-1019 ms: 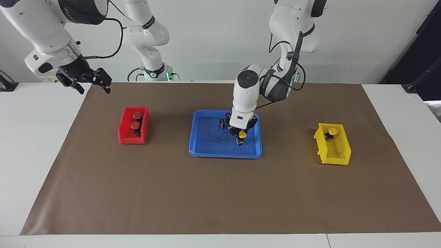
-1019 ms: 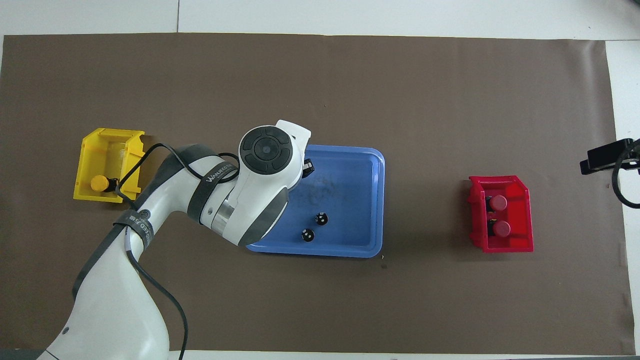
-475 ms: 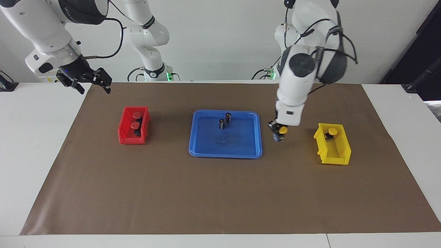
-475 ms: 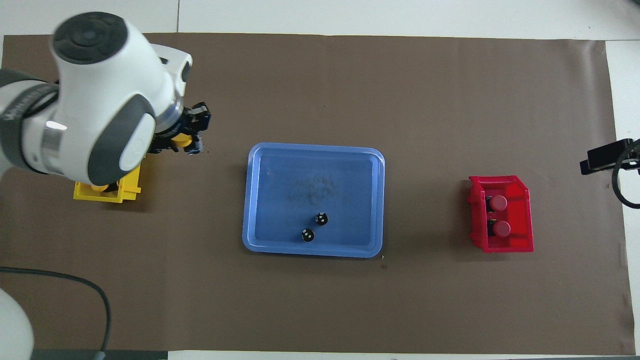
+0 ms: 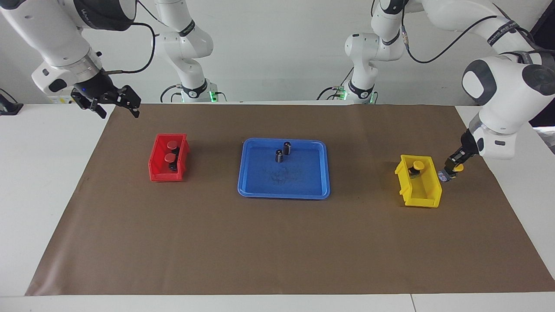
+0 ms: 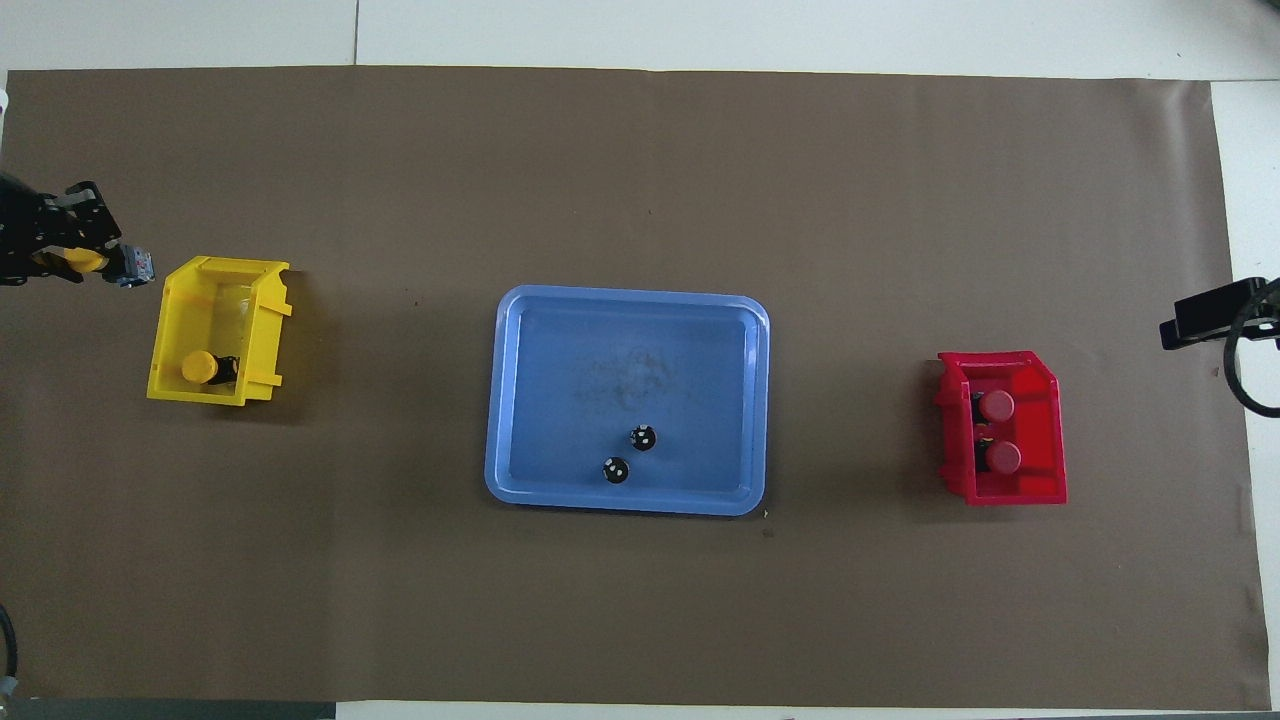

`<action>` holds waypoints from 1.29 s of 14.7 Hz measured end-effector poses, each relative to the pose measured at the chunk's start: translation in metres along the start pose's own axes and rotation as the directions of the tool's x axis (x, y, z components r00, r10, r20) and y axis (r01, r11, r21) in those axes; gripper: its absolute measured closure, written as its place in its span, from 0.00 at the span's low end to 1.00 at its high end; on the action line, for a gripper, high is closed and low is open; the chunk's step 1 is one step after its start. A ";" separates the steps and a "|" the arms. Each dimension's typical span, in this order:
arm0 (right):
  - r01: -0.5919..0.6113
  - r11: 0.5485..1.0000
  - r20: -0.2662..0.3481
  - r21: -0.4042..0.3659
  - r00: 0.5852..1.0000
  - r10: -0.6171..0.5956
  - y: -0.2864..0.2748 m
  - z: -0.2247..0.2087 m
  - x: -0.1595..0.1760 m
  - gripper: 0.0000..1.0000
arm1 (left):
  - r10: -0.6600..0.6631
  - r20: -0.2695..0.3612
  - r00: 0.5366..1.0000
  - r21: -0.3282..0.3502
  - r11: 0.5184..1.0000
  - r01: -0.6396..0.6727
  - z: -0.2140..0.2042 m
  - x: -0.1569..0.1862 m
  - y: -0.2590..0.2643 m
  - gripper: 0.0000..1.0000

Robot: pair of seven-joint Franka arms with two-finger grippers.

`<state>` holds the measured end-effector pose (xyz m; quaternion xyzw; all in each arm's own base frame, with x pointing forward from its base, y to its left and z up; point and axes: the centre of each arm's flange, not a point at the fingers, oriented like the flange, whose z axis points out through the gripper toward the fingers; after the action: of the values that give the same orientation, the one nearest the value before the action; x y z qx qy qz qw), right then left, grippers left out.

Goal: Sort red and yellow buttons by color
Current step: 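Lower the yellow button into the yellow bin and open the left gripper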

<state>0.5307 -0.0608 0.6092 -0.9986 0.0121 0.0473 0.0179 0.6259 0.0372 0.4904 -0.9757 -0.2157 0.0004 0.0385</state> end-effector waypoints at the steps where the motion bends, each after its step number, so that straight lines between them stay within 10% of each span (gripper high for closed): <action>1: 0.000 1.000 0.000 0.000 1.000 0.000 0.000 0.000 0.000 0.00 | 0.005 -0.002 1.000 -0.002 1.000 -0.005 0.006 -0.002 0.003 0.59; 19: 0.000 1.000 0.001 0.000 1.000 0.000 0.000 0.000 0.000 0.00 | 0.072 -0.011 0.997 -0.018 0.997 -0.072 0.105 -0.044 0.031 0.59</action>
<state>0.5304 -0.0608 0.6090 -0.9986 0.0121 0.0475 0.0180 0.5971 -0.0018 0.3830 -0.9832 -0.1801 -0.0052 0.0304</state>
